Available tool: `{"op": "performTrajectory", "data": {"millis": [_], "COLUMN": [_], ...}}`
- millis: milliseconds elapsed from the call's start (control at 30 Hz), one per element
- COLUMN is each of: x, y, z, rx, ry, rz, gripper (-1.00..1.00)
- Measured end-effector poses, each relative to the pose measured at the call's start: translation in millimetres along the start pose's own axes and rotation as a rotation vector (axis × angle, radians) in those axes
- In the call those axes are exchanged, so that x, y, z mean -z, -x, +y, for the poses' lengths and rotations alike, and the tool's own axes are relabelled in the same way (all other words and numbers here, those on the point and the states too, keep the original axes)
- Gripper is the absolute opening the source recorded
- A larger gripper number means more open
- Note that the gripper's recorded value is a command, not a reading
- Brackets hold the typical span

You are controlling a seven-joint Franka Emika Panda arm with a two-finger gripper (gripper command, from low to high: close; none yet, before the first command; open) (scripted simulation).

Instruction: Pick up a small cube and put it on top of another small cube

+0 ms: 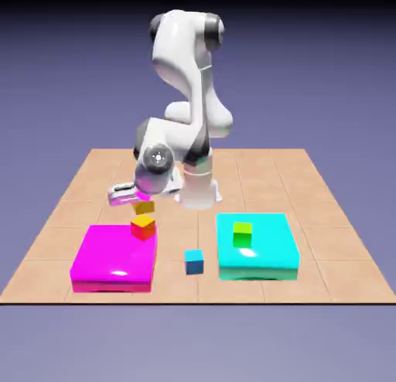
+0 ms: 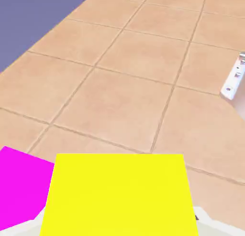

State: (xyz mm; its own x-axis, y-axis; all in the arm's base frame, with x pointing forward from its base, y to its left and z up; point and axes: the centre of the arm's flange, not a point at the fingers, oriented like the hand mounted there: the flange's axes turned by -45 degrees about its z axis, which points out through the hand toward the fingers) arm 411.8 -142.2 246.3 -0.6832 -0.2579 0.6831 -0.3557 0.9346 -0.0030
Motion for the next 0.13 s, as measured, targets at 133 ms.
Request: {"op": "performTrajectory", "data": {"millis": [133], "x": [5.6], "y": [-1.0], "z": [-0.1], "rx": [0.0], "ry": [0.002], "rz": [0.0], "gripper": [1.0]}}
